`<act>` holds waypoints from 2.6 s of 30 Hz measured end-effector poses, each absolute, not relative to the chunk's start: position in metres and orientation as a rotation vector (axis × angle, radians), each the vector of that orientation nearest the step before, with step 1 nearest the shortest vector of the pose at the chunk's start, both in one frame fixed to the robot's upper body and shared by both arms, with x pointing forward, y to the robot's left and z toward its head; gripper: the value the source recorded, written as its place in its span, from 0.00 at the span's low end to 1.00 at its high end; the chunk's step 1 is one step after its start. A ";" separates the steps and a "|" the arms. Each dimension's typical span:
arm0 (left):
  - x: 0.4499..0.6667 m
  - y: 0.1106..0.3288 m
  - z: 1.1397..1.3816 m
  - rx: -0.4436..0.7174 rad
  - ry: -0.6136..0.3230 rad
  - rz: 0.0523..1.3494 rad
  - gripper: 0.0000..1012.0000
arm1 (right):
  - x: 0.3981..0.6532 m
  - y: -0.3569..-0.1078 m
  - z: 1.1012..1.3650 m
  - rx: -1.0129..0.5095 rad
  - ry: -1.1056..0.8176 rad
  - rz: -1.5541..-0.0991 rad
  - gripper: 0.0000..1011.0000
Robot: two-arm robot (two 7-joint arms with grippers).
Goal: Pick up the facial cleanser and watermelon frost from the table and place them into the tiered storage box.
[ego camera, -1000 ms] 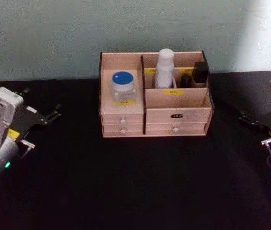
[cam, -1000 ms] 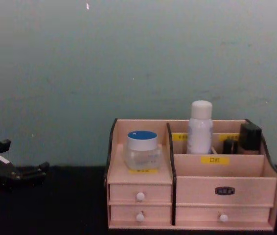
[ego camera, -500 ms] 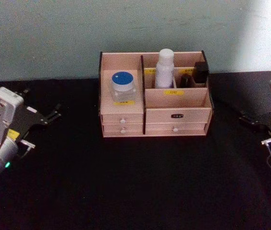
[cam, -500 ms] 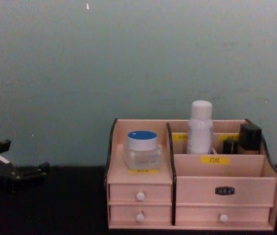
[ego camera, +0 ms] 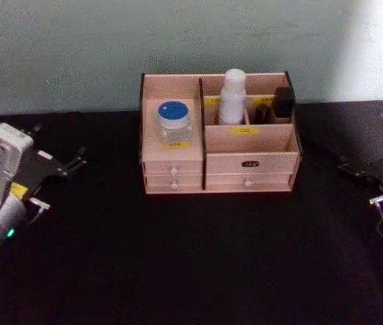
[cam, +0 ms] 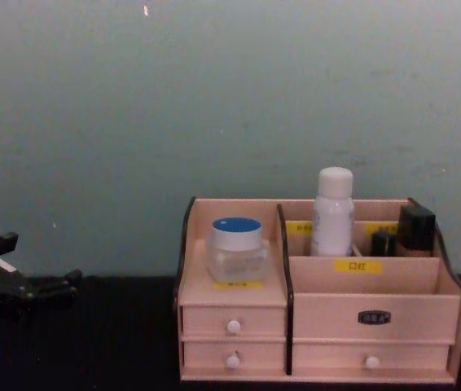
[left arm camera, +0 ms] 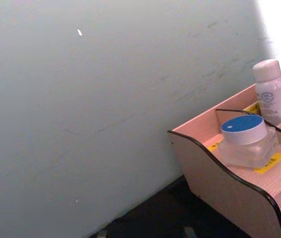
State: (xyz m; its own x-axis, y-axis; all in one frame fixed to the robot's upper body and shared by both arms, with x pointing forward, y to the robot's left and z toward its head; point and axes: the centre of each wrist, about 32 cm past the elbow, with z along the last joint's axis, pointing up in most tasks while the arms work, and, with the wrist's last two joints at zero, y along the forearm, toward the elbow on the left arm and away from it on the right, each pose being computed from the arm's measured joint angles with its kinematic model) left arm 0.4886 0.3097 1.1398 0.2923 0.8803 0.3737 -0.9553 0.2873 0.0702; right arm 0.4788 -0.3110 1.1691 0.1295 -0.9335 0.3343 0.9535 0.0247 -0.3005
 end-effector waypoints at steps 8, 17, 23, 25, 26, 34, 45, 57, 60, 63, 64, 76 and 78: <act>0.489 0.310 1.140 0.304 -0.285 1.248 0.99 | 0.479 -0.311 1.169 -0.509 -0.048 -1.460 0.99; 0.489 0.310 1.140 0.304 -0.285 1.248 0.99 | 0.479 -0.311 1.169 -0.509 -0.048 -1.460 0.99; 0.489 0.310 1.140 0.304 -0.285 1.248 0.99 | 0.479 -0.311 1.169 -0.509 -0.048 -1.460 0.99; 0.489 0.310 1.140 0.304 -0.285 1.248 0.99 | 0.479 -0.311 1.169 -0.509 -0.048 -1.460 0.99; 0.489 0.310 1.140 0.304 -0.285 1.248 0.99 | 0.479 -0.311 1.169 -0.509 -0.048 -1.460 0.99; 0.489 0.310 1.140 0.304 -0.285 1.248 0.99 | 0.479 -0.311 1.169 -0.509 -0.048 -1.460 0.99; 0.489 0.310 1.140 0.304 -0.285 1.248 0.99 | 0.479 -0.311 1.169 -0.509 -0.048 -1.460 0.99; 0.489 0.310 1.140 0.304 -0.285 1.248 0.99 | 0.479 -0.311 1.169 -0.509 -0.048 -1.460 0.99; 0.489 0.310 1.140 0.304 -0.285 1.248 0.99 | 0.479 -0.311 1.169 -0.509 -0.048 -1.460 0.99; 0.489 0.310 1.140 0.304 -0.285 1.248 0.99 | 0.479 -0.311 1.169 -0.509 -0.048 -1.460 0.99; 0.489 0.310 1.140 0.304 -0.285 1.248 0.99 | 0.479 -0.311 1.169 -0.509 -0.048 -1.460 0.99; 0.489 0.310 1.140 0.304 -0.285 1.248 0.99 | 0.479 -0.311 1.169 -0.509 -0.048 -1.460 0.99; 0.489 0.310 1.140 0.304 -0.285 1.248 0.99 | 0.479 -0.311 1.169 -0.509 -0.048 -1.460 0.99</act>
